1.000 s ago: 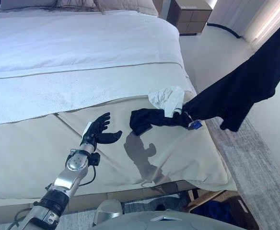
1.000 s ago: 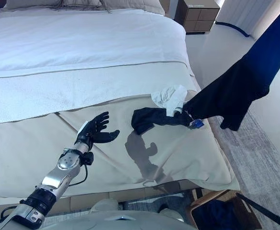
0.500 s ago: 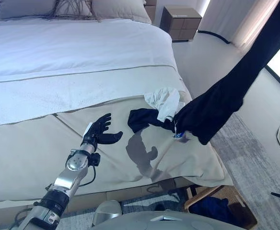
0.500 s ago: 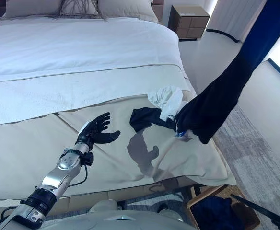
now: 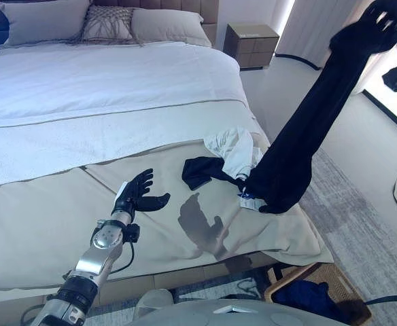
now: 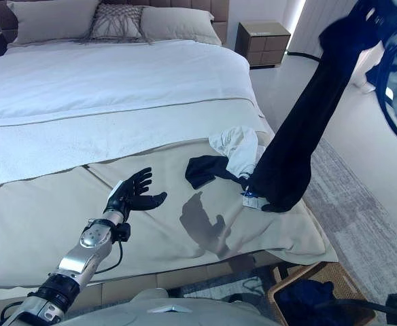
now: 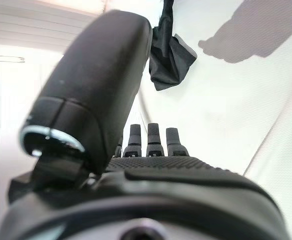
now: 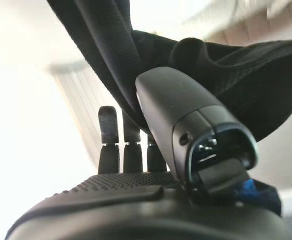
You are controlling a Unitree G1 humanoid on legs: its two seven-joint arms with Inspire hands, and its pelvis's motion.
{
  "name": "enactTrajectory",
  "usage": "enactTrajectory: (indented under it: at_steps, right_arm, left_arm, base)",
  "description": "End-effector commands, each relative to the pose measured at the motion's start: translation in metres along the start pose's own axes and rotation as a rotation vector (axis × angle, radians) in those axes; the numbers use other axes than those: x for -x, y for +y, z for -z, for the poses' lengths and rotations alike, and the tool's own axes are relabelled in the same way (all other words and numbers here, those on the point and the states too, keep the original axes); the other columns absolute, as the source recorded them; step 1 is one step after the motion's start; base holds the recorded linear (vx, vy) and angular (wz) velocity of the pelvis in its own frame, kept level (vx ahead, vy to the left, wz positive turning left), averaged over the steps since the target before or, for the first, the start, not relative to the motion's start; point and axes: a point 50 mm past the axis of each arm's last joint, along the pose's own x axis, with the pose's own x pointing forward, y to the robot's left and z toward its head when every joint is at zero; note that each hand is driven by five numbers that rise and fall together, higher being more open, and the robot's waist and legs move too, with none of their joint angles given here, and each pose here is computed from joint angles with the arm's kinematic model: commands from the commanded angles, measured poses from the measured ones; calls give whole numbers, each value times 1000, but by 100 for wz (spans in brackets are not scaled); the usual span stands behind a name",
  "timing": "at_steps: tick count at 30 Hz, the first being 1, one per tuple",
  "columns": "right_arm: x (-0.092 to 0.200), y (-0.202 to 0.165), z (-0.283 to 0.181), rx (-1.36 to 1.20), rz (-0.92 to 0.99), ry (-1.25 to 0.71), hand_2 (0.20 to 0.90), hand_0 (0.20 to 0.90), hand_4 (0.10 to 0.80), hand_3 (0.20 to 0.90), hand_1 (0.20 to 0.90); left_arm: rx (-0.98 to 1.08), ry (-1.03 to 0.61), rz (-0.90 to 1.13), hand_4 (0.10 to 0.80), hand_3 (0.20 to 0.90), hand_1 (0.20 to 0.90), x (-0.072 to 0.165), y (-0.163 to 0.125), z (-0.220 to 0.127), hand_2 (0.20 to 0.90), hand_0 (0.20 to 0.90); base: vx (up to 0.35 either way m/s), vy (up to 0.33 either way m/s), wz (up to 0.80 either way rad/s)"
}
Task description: Pick up the clothes from the bed and place them into the basket
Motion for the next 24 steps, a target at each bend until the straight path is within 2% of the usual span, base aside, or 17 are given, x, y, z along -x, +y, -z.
enactTrajectory:
  at_steps: [1, 7, 12, 24]
  right_arm:
    - [6, -33, -18, 33, 106, -102, 300, 300, 100, 200, 300]
    - [27, 3, -11, -34, 67, -165, 300, 300, 100, 200, 300]
    - [40, 37, 1, 12, -52, -151, 300, 300, 100, 200, 300]
    - [22, 85, 22, 163, -233, 10, 300, 300, 100, 200, 300]
  left_arm:
    - [-26, -179, -27, 800, 900, 900, -7, 8, -37, 900, 900]
    - [-18, -174, -77, 800, 900, 900, -4, 17, -34, 900, 900]
    - [-19, -188, -81, 800, 900, 900, -1, 17, -36, 900, 900]
    - [-38, -174, -20, 800, 900, 900, -4, 6, -35, 900, 900]
  base:
    - [0, 0, 0]
    - [0, 0, 0]
    - [-32, -17, -3]
    - [4, -10, -1]
